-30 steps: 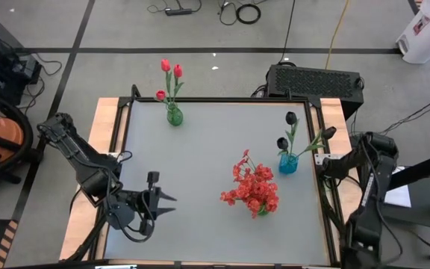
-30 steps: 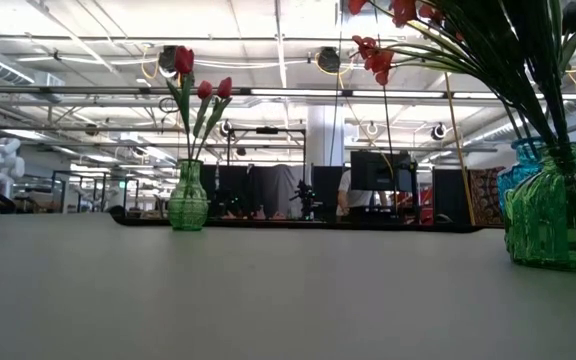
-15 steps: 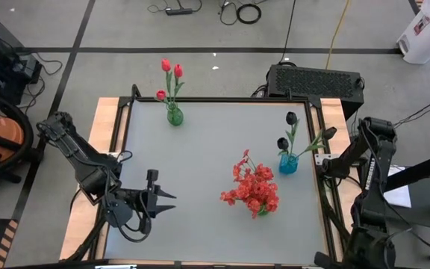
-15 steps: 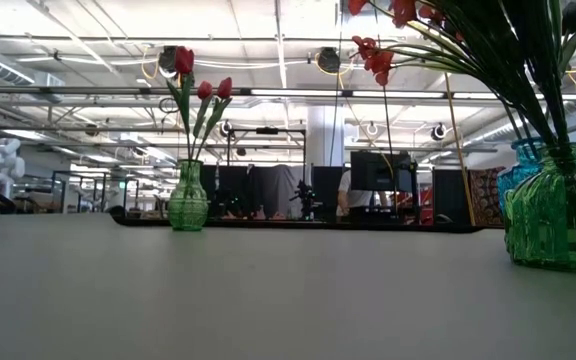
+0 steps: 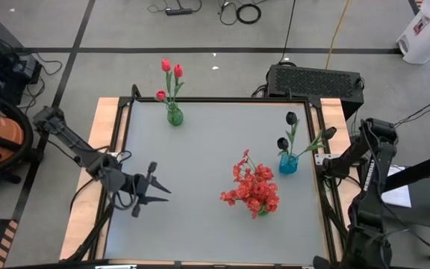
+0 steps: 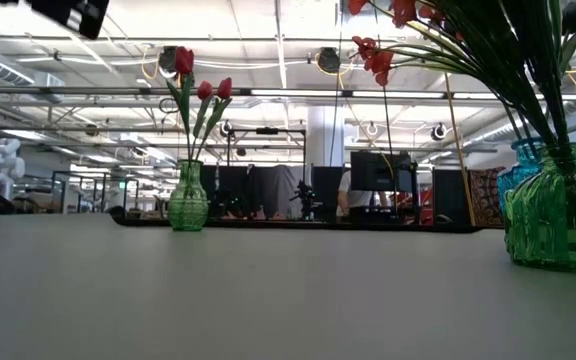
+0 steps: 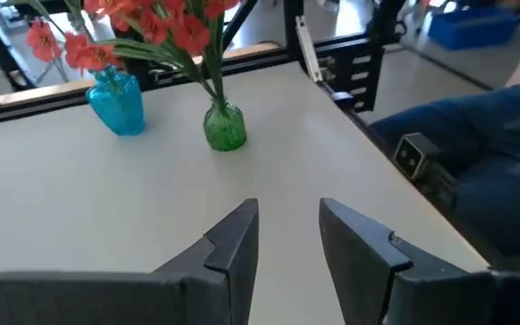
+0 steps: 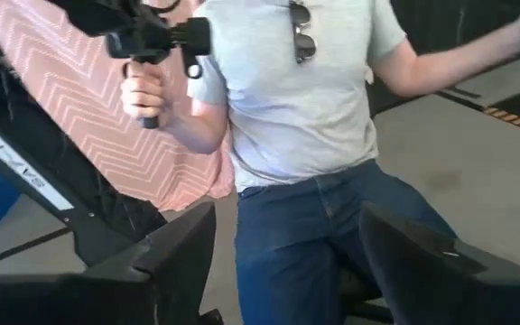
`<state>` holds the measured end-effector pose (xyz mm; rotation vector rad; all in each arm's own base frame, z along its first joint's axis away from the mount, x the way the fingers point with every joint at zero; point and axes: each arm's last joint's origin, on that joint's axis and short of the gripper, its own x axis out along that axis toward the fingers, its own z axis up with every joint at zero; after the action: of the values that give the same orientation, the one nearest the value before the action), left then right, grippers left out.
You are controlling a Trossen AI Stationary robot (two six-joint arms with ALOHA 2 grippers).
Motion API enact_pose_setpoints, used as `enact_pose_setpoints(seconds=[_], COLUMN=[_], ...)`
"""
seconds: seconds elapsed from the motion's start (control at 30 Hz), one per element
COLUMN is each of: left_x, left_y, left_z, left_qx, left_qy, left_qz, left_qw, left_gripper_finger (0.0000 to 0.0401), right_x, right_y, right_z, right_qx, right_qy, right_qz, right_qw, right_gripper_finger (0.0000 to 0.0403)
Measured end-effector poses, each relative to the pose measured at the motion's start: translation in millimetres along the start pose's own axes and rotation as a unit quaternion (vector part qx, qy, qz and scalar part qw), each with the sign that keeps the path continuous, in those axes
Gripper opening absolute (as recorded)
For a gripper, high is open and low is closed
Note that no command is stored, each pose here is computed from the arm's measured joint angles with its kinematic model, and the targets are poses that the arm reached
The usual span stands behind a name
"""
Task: Sort flowers into vase by color
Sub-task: Return to Home Position
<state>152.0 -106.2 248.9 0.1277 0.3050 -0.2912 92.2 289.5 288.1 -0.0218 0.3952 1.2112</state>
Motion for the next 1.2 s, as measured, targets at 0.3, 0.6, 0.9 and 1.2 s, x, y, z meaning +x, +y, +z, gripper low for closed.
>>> enact_pose_setpoints(seconds=[0.3, 0.6, 0.9, 1.2], left_x=[-16.6, -26.0, -31.0, -28.8], left_y=[11.2, 9.4, 11.5, 11.0], left_z=[-44.2, -70.9, -83.5, -93.2], left_qx=[-0.010, 0.007, -0.038, -0.042], left_qy=[-0.008, -0.044, -0.053, -0.045], left_qz=[-0.037, -0.131, -0.133, -0.132], left_qw=[0.999, 0.990, 0.989, 0.989], left_gripper_finger=[0.0128, 0.0128, 0.0128, 0.0128], right_x=[6.3, -0.9, -28.8, -99.9], right_y=[-27.3, -73.3, -100.0, -77.8], right_z=[-4.4, 0.6, 9.3, 26.8], right_qx=[-0.039, -0.044, -0.037, -0.059], right_qy=[0.016, 0.009, 0.023, 0.014], right_qz=[-0.023, -0.126, -0.144, -0.103], right_qw=[0.999, 0.991, 0.989, 0.993], right_gripper_finger=[0.0267, 0.0267, 0.0267, 0.0267])
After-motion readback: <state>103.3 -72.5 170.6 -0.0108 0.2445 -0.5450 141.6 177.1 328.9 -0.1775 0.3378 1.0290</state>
